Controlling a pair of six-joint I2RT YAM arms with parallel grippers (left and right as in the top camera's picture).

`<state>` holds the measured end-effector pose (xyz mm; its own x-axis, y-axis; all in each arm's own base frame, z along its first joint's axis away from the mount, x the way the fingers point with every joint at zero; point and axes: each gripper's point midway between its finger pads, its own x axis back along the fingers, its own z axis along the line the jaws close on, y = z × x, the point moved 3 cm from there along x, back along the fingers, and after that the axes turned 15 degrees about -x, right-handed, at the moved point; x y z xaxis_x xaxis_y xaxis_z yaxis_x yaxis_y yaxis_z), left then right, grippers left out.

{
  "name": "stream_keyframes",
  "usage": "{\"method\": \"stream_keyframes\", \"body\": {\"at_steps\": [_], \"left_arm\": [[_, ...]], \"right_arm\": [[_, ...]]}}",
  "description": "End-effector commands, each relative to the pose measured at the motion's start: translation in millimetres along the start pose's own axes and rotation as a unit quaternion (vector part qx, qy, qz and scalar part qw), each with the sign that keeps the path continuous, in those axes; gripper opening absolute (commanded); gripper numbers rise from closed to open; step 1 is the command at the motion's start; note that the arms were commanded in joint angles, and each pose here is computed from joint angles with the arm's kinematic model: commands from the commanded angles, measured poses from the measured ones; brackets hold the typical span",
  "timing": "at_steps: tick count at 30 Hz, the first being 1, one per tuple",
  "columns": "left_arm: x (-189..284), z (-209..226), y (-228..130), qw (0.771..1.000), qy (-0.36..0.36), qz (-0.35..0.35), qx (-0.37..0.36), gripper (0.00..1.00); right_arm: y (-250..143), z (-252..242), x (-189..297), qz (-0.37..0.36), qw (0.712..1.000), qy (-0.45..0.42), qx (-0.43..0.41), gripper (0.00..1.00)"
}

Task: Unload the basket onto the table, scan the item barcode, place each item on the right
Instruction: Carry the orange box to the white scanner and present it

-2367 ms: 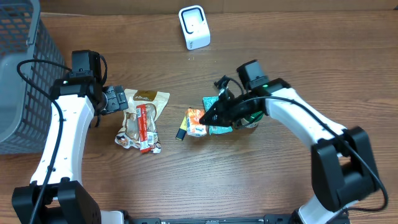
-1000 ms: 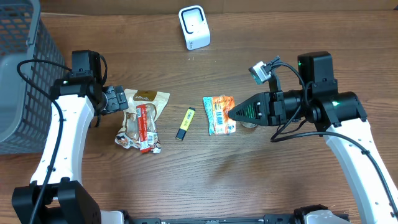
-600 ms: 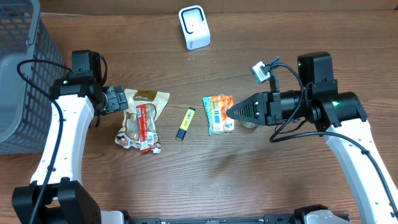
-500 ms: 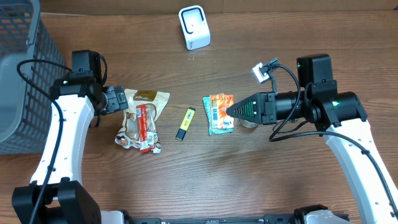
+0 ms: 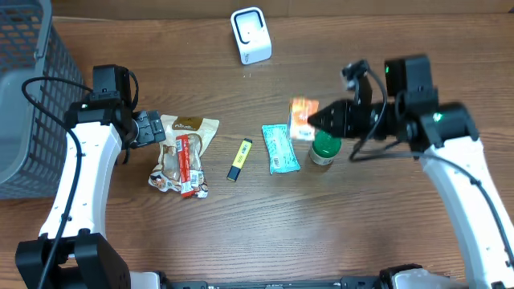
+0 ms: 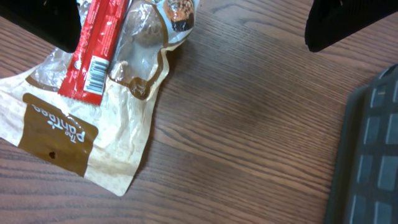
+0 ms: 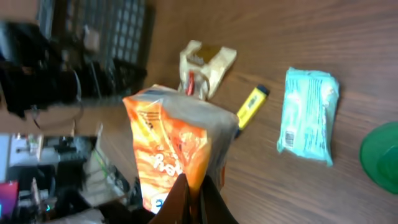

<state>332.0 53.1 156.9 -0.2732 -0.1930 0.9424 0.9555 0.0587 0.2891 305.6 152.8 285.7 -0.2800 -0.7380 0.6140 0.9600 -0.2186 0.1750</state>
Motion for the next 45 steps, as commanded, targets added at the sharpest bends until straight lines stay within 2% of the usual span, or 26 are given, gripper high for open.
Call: {"method": "stream_keyframes", "body": {"at_steps": [1,6,9,14,18,25,29,32,38,45], "left_arm": [[-1.5,2.5,1.3,1.0,0.006,0.001,0.004,1.0],[-1.5,2.5,1.3,1.0,0.006,0.001,0.004,1.0],[-1.5,2.5,1.3,1.0,0.006,0.001,0.004,1.0],[-1.5,2.6,1.3,1.0,0.006,0.001,0.004,1.0],[-1.5,2.5,1.3,1.0,0.006,0.001,0.004,1.0],[-1.5,2.5,1.3,1.0,0.006,0.001,0.004,1.0],[-1.5,2.6,1.3,1.0,0.006,0.001,0.004,1.0],[-1.5,2.6,1.3,1.0,0.006,0.001,0.004,1.0],[-1.5,2.5,1.3,1.0,0.006,0.001,0.004,1.0],[-1.5,2.5,1.3,1.0,0.006,0.001,0.004,1.0]], "right_arm": [[38.2,36.0,19.6,-0.05,0.998,-0.032,0.028,0.03],[76.8,77.0,30.5,-0.099,0.989,-0.077,0.08,0.03],[102.1,92.6,26.2,-0.152,0.972,-0.115,0.137,0.03],[142.3,99.5,1.0,-0.247,0.919,-0.205,0.23,0.04],[166.4,93.2,-28.1,-0.27,0.873,-0.273,0.299,0.04],[207.5,56.4,-105.1,-0.26,0.822,-0.342,0.374,0.04],[221.0,33.3,-146.5,-0.242,0.805,-0.354,0.409,0.04],[229.8,19.1,-180.9,-0.222,0.771,-0.366,0.472,0.04],[240.7,13.8,-211.3,-0.235,0.717,-0.391,0.526,0.04],[243.6,13.3,-232.0,-0.252,0.693,-0.399,0.545,0.04]]}}
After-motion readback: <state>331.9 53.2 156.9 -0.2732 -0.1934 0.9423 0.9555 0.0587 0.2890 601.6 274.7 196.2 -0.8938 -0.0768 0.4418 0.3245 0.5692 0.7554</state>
